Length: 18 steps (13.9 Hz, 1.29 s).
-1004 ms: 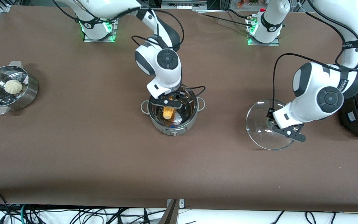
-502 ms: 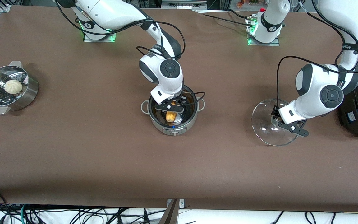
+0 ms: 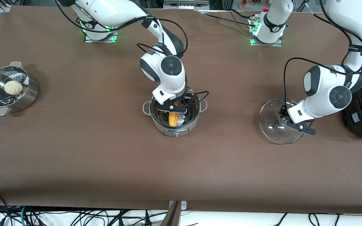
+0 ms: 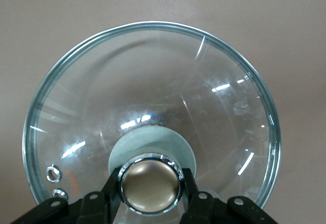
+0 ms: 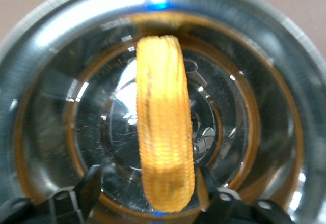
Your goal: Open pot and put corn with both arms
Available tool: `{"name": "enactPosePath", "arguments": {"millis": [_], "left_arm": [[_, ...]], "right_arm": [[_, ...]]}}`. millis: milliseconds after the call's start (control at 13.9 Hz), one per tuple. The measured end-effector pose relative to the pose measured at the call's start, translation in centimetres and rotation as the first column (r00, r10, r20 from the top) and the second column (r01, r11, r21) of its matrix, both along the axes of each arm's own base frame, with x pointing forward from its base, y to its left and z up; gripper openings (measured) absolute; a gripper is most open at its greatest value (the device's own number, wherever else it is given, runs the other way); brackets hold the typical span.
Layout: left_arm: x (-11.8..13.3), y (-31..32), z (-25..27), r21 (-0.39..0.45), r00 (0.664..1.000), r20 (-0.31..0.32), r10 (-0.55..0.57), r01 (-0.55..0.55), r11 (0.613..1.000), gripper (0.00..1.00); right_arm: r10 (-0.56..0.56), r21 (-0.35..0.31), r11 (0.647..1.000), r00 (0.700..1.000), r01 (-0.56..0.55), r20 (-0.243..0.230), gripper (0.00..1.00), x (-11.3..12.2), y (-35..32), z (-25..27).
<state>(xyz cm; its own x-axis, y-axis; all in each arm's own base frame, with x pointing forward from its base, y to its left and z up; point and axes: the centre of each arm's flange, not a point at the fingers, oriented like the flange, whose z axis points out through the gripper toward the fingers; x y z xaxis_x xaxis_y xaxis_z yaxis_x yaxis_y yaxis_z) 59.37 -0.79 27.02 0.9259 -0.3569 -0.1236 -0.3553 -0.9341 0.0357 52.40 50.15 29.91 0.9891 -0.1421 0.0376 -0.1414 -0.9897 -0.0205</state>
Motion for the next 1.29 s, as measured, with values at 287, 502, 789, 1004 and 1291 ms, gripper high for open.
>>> {"name": "enactPosePath", "arguments": {"millis": [287, 502, 789, 1004, 1291], "left_arm": [[-0.2, -0.2, -0.7, -0.001, 1.000, -0.009, -0.003, 0.003, 1.000, 0.65], [-0.2, -0.2, -0.6, -0.001, 1.000, -0.007, -0.003, 0.003, 1.000, 0.74], [0.6, -0.1, 3.4, -0.004, 0.998, -0.047, 0.034, -0.035, 0.999, 0.74], [1.7, 0.0, 12.5, 0.010, 0.989, -0.084, 0.123, -0.122, 0.992, 0.75], [0.2, -0.4, 23.5, 0.035, 0.950, -0.054, 0.306, -0.305, 0.952, 0.93]], "right_arm": [[-0.044, -0.007, 0.999, 0.999, 0.044, 0.003, 1.00, 0.9, -2.6, 7.1], [-0.036, -0.047, 0.998, 0.999, 0.035, -0.025, 1.00, 2.1, -6.7, 11.3], [0.011, -0.073, 0.997, 0.993, -0.020, -0.118, 1.00, 4.8, -16.1, 16.7], [0.065, -0.088, 0.993, 0.980, -0.083, -0.186, 1.00, 6.6, -25.7, 20.5], [0.095, -0.028, 0.994, 0.975, -0.103, -0.203, 1.00, 7.8, -38.9, 24.1]]}}
